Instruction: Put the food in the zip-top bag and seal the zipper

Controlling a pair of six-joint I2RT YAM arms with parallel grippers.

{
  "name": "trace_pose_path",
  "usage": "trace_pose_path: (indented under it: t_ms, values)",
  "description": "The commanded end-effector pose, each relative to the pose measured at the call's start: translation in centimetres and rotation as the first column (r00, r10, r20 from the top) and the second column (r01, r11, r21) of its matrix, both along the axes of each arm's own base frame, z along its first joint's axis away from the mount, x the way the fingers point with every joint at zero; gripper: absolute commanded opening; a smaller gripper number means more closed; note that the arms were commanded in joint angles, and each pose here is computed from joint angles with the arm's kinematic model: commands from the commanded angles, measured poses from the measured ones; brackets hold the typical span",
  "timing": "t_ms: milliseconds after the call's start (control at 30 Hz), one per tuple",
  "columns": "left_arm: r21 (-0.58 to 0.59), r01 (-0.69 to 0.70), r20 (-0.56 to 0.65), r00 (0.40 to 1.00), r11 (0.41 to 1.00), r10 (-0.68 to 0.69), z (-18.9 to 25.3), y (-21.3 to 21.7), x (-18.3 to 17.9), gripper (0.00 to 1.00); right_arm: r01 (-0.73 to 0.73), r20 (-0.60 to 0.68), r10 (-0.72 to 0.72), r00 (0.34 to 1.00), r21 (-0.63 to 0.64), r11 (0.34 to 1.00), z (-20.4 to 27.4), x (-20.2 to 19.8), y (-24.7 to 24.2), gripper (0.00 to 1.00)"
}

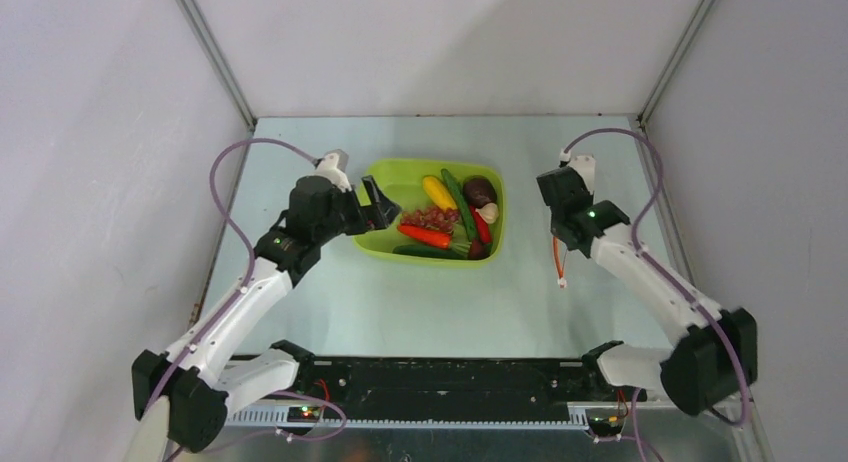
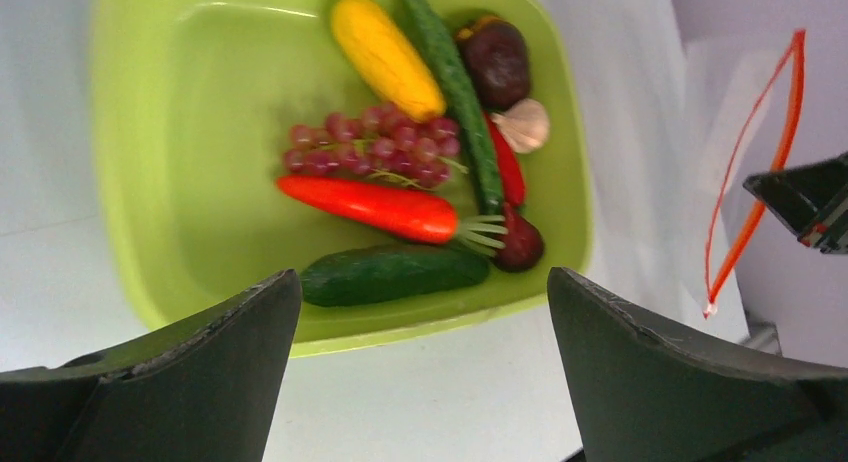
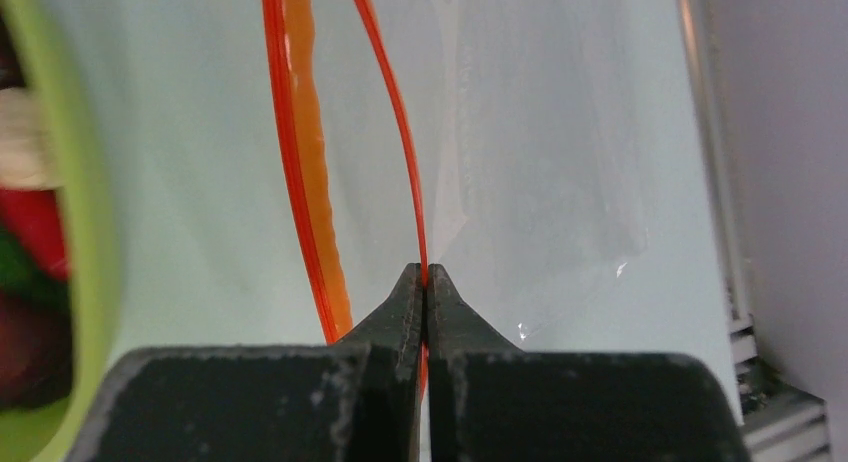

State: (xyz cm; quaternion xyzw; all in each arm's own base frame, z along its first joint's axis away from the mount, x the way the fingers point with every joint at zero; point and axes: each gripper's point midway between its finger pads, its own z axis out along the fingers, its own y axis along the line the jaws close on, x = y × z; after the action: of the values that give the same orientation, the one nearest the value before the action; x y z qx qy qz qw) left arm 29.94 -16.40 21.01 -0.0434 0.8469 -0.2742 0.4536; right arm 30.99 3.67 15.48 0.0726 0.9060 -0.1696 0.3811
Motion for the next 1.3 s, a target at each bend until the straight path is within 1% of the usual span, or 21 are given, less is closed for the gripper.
trace_pose_path:
  t_ms: [0, 100, 133, 167, 200, 233, 267, 300, 333, 367, 400, 433, 533, 733, 767, 867, 900, 967, 1000, 1200, 1267]
  values:
    - [-0.09, 0.227, 0.104, 0.971, 0.97, -0.217, 4.9, -6.2, -0.9, 1.0, -0.133, 0.026, 0.13, 0.991, 0.171, 0.976, 2.8, -2.4, 3.0, 0.0]
    - [-0.081, 0.304, 0.121, 0.948, 0.949, -0.294, 5.9, -9.9, -1.4, 1.0, -0.198, 0.037, 0.195, 0.98, 0.243, 0.949, 3.6, -4.2, 5.1, 0.0]
    - [-0.083, 0.341, 0.114, 0.937, 0.937, -0.331, 6.3, -11.8, -1.7, 1.0, -0.202, 0.055, 0.195, 0.979, 0.299, 0.933, 4.1, -4.7, 6.1, 0.0]
    - [-0.081, 0.35, 0.106, 0.934, 0.933, -0.342, 6.3, -12.8, -1.8, 1.0, -0.202, 0.064, 0.192, 0.979, 0.334, 0.921, 4.4, -5.1, 6.5, 0.0]
    - [-0.081, 0.371, 0.097, 0.927, 0.925, -0.363, 6.4, -14.6, -2.0, 1.0, -0.222, 0.065, 0.213, 0.975, 0.37, 0.902, 4.5, -5.5, 7.5, 0.0]
    - [-0.071, 0.377, 0.067, 0.926, 0.923, -0.373, 5.4, -15.7, -1.9, 1.0, -0.217, 0.075, 0.204, 0.976, 0.407, 0.887, 4.8, -5.8, 8.1, 0.0]
    - [-0.078, 0.407, 0.077, 0.913, 0.91, -0.401, 6.2, -17.4, -2.8, 1.0, -0.236, 0.074, 0.227, 0.971, 0.435, 0.869, 4.9, -6.2, 9.1, 0.0]
    - [-0.07, 0.4, 0.075, 0.916, 0.914, -0.395, 6.2, -18.3, -2.5, 1.0, -0.231, 0.084, 0.217, 0.973, 0.465, 0.855, 5.4, -6.2, 9.8, 0.0]
    - [-0.07, 0.419, 0.072, 0.907, 0.905, -0.414, 6.2, -19.5, -3.3, 1.0, -0.248, 0.084, 0.238, 0.968, 0.485, 0.839, 5.5, -6.6, 10.7, 0.0]
    - [-0.052, 0.407, 0.054, 0.913, 0.912, -0.405, 5.3, -20.0, -3.0, 1.0, -0.254, 0.087, 0.246, 0.965, 0.518, 0.817, 5.9, -6.7, 11.6, 0.0]
    - [-0.046, 0.418, 0.067, 0.907, 0.907, -0.415, 5.9, -20.8, -3.3, 1.0, -0.271, 0.09, 0.265, 0.96, 0.533, 0.801, 6.1, -7.0, 12.3, 0.0]
    - [-0.033, 0.417, 0.048, 0.908, 0.908, -0.415, 5.3, -21.3, -3.1, 1.0, -0.287, 0.102, 0.28, 0.955, 0.563, 0.775, 6.6, -7.1, 13.3, 0.0]
    - [-0.011, 0.41, 0.023, 0.912, 0.912, -0.41, 4.7, -21.7, -3.1, 1.0, -0.336, 0.136, 0.322, 0.937, 0.606, 0.721, 7.7, -7.7, 15.2, 0.0]
    - [0.046, 0.399, -0.094, 0.914, 0.916, -0.394, 1.3, -21.2, -3.9, 0.98, -0.346, 0.154, 0.327, 0.932, 0.645, 0.682, 9.2, -8.2, 16.1, 0.0]
    - [0.051, 0.39, -0.105, 0.918, 0.919, -0.383, 0.8, -21.0, -4.0, 0.97, -0.347, 0.152, 0.334, 0.93, 0.657, 0.669, 9.3, -8.4, 16.4, 0.0]
    - [0.053, 0.37, -0.114, 0.925, 0.928, -0.362, 0.3, -20.5, -4.2, 0.8, -0.363, 0.166, 0.346, 0.923, 0.672, 0.645, 9.7, -8.6, 17.1, 0.0]
    - [0.058, 0.365, -0.112, 0.927, 0.929, -0.358, 0.1, -20.4, -4.1, 0.73, -0.371, 0.173, 0.353, 0.92, 0.676, 0.636, 9.9, -8.7, 17.4, 0.0]
    - [0.087, 0.354, -0.104, 0.933, 0.931, -0.344, 0.1, -20.1, -3.8, 0.67, -0.401, 0.198, 0.376, 0.905, 0.69, 0.603, 10.6, -9.0, 18.1, 0.0]
    - [0.098, 0.351, -0.104, 0.934, 0.931, -0.341, 0.1, -19.9, -3.7, 0.66, -0.419, 0.216, 0.385, 0.897, 0.693, 0.587, 11.0, -9.1, 18.5, 0.0]
    - [0.09, 0.356, -0.078, 0.933, 0.93, -0.35, 1.0, -20.0, -3.6, 0.55, -0.458, 0.258, 0.4, 0.88, 0.685, 0.567, 11.9, -9.5, 19.0, 0.0]
    - [0.086, 0.36, -0.087, 0.932, 0.929, -0.352, 0.9, -20.0, -3.8, 0.49, -0.473, 0.274, 0.406, 0.872, 0.684, 0.555, 12.3, -9.5, 19.4, 0.0]
